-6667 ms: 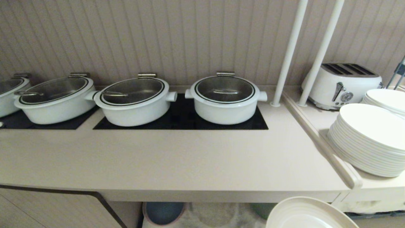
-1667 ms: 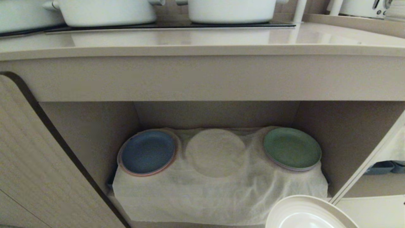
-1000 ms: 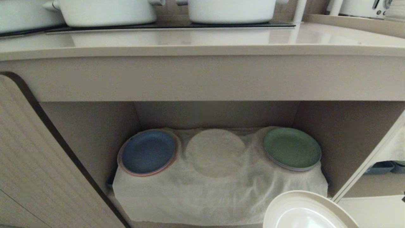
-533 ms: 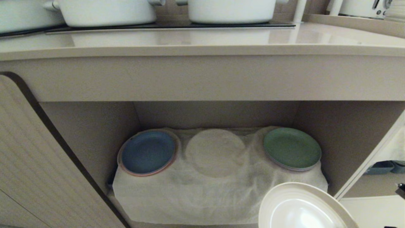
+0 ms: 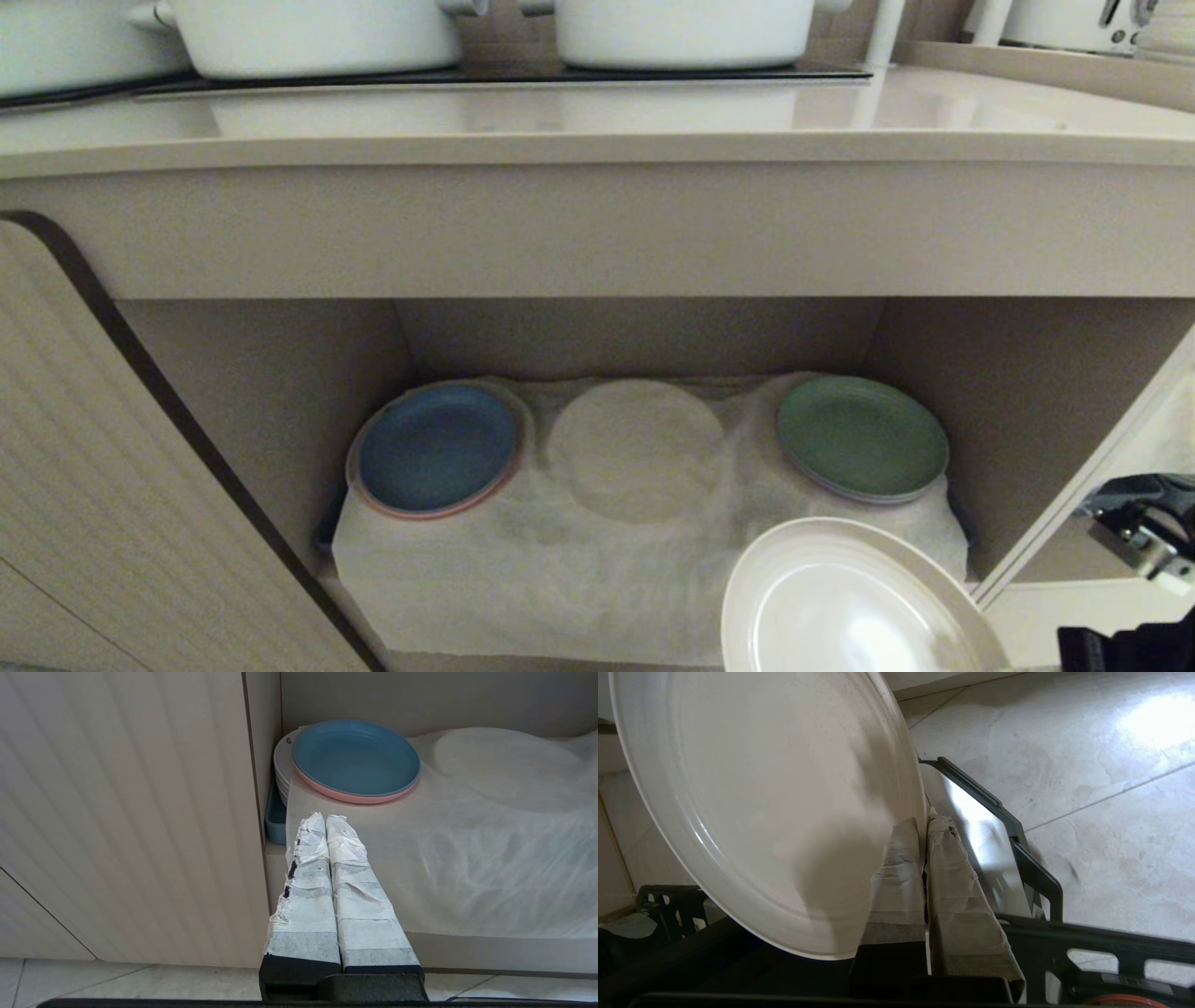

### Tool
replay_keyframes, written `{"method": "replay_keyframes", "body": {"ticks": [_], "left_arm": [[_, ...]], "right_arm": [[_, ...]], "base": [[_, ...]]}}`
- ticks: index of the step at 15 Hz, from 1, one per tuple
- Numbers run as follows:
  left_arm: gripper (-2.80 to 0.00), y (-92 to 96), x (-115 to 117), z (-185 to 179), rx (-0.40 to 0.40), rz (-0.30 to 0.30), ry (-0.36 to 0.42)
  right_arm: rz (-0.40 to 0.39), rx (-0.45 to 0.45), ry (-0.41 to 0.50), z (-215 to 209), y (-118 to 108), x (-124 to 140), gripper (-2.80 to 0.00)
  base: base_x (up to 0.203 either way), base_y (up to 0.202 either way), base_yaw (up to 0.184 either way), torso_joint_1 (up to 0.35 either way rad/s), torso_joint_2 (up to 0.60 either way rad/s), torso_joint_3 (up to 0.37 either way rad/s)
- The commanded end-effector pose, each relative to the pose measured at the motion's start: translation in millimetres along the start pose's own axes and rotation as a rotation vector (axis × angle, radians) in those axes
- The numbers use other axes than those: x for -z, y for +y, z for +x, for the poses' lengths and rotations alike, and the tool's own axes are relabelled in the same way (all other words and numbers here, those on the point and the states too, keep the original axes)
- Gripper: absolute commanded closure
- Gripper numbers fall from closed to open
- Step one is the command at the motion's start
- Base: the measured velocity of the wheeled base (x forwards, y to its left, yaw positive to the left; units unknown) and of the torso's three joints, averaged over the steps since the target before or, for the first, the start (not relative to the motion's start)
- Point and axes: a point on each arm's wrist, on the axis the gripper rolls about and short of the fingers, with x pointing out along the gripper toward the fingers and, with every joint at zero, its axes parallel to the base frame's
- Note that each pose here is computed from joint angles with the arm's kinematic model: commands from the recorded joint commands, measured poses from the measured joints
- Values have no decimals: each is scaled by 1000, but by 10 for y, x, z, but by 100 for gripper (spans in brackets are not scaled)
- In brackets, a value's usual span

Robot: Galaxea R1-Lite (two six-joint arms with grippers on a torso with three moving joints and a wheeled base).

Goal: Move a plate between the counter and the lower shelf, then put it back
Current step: Put the plate in the cupboard

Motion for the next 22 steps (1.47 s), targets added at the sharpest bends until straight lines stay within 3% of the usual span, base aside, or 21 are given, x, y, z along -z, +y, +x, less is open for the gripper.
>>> {"method": "replay_keyframes", "body": {"ticks": [1,11,22], "left_arm": [[0,0,1,0,0,0,0],[0,0,1,0,0,0,0],[0,0,1,0,0,0,0]], "right_arm": [[-2,21,44,142,53,-59,0],[-4,-18,87,733,386,-552,0],[-28,-74,49,1277,784,-1022,0]], "base": [[0,0,0,0,0,0],[0,0,0,0,0,0],[0,0,0,0,0,0]]}}
